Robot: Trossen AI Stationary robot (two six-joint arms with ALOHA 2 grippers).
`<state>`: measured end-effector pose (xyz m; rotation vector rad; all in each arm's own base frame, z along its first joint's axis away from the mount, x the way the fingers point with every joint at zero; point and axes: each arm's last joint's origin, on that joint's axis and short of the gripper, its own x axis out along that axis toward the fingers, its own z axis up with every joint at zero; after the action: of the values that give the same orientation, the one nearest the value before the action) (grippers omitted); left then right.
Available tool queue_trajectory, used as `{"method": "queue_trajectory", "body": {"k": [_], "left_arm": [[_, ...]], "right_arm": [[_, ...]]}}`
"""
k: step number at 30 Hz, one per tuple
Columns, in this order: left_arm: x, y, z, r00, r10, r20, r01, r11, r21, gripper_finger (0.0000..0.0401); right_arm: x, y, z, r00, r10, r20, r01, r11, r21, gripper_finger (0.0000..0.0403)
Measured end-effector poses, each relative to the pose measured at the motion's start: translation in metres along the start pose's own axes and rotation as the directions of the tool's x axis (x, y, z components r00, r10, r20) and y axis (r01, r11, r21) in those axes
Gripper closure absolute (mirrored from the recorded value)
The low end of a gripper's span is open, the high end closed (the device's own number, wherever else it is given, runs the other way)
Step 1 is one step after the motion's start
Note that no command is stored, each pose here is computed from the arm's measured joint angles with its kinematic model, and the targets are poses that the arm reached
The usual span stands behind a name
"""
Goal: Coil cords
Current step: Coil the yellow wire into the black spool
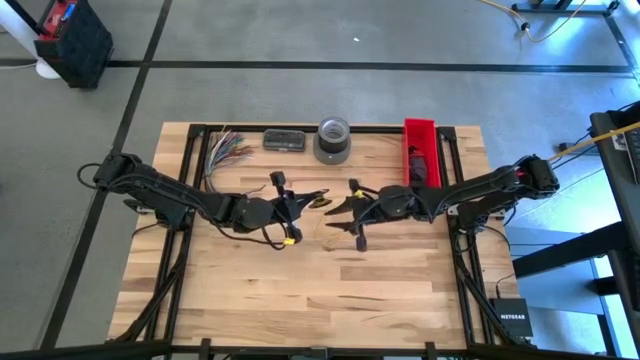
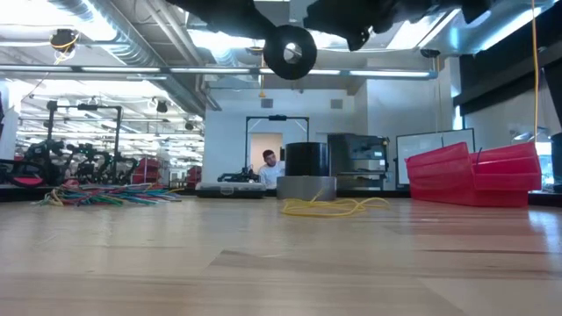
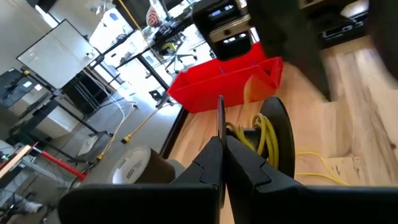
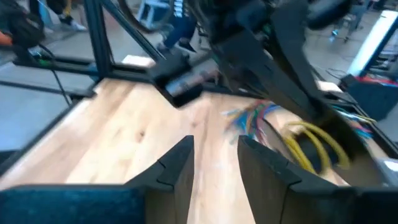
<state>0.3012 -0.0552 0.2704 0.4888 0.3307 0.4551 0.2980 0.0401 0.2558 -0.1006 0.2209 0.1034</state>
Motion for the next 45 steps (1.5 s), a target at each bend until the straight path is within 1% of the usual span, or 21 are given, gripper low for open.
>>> {"method": "queue_trajectory", "body": {"k": [3, 5, 9, 12, 15, 16, 18, 21, 24, 25, 29, 31, 33, 36, 39, 43, 45], "left_arm": [[0.000, 0.000, 0.000, 1.000, 0.000, -0.001, 0.000, 1.000, 0.000, 0.0400], [0.000, 0.000, 0.000, 1.000, 0.006, -0.003, -0.006, 1.000, 0.004, 0.0400], [0.000, 0.000, 0.000, 1.000, 0.012, -0.007, -0.012, 1.000, 0.007, 0.0400], [0.000, 0.000, -0.001, 1.000, 0.011, -0.008, -0.011, 1.000, 0.005, 0.0400], [0.000, 0.000, 0.000, 1.000, 0.011, -0.007, -0.011, 1.000, 0.002, 0.0400], [0.000, 0.000, 0.000, 1.000, 0.011, -0.007, -0.011, 1.000, 0.001, 0.0400], [0.000, 0.000, 0.000, 1.000, 0.012, -0.005, -0.012, 1.000, -0.001, 0.0400], [0.000, 0.001, 0.001, 1.000, 0.016, 0.002, -0.016, 1.000, -0.009, 0.0400], [0.000, 0.001, 0.002, 1.000, 0.020, 0.013, -0.020, 1.000, -0.020, 0.0400], [0.000, 0.001, 0.002, 1.000, 0.020, 0.013, -0.020, 1.000, -0.019, 0.0400], [0.000, 0.001, 0.002, 1.000, 0.021, 0.014, -0.021, 1.000, -0.018, 0.0400], [0.000, 0.001, 0.002, 1.000, 0.021, 0.014, -0.021, 1.000, -0.018, 0.0400], [0.000, 0.001, 0.002, 1.000, 0.021, 0.013, -0.021, 1.000, -0.012, 0.0400], [0.000, 0.001, 0.002, 1.000, 0.021, 0.013, -0.021, 1.000, -0.012, 0.0400], [0.000, 0.001, 0.002, 1.000, 0.021, 0.013, -0.021, 1.000, -0.012, 0.0400], [0.000, 0.001, 0.002, 1.000, 0.019, 0.014, -0.019, 1.000, -0.012, 0.0400], [-0.001, 0.001, 0.002, 1.000, 0.018, 0.015, -0.018, 1.000, -0.012, 0.0400]], "right_arm": [[-0.005, 0.000, 0.000, 1.000, 0.001, -0.028, -0.001, 1.000, -0.004, 0.0274], [-0.011, -0.001, 0.005, 1.000, 0.004, -0.025, -0.004, 1.000, -0.005, 0.0274], [-0.033, -0.003, 0.015, 0.999, -0.006, -0.039, 0.006, 1.000, -0.006, 0.0274], [-0.047, -0.005, 0.017, 0.994, -0.063, -0.087, 0.062, 0.998, -0.013, 0.0274], [-0.051, -0.007, 0.008, 0.971, -0.137, -0.196, 0.131, 0.991, -0.040, 0.0274], [-0.051, -0.008, 0.001, 0.958, -0.159, -0.237, 0.150, 0.987, -0.054, 0.0274], [-0.045, -0.008, -0.012, 0.941, -0.194, -0.278, 0.178, 0.981, -0.081, 0.0274], [-0.033, -0.006, -0.032, 0.919, -0.211, -0.334, 0.166, 0.973, -0.157, 0.0274], [-0.015, -0.007, -0.043, 0.919, -0.218, -0.327, 0.155, 0.966, -0.207, 0.0274], [-0.009, -0.008, -0.047, 0.921, -0.221, -0.322, 0.159, 0.965, -0.206, 0.0274], [0.009, -0.017, -0.060, 0.912, -0.269, -0.311, 0.204, 0.953, -0.224, 0.0275], [0.014, -0.022, -0.067, 0.904, -0.282, -0.323, 0.216, 0.950, -0.223, 0.0274], [0.018, -0.026, -0.074, 0.897, -0.272, -0.348, 0.205, 0.954, -0.217, 0.0275], [0.020, -0.031, -0.079, 0.890, -0.278, -0.361, 0.221, 0.956, -0.193, 0.0275], [0.022, -0.031, -0.082, 0.894, -0.254, -0.370, 0.207, 0.965, -0.163, 0.0275], [0.023, -0.028, -0.081, 0.912, -0.183, -0.367, 0.143, 0.981, -0.135, 0.0275], [0.023, -0.028, -0.081, 0.914, -0.172, -0.367, 0.133, 0.983, -0.130, 0.0275]]}}
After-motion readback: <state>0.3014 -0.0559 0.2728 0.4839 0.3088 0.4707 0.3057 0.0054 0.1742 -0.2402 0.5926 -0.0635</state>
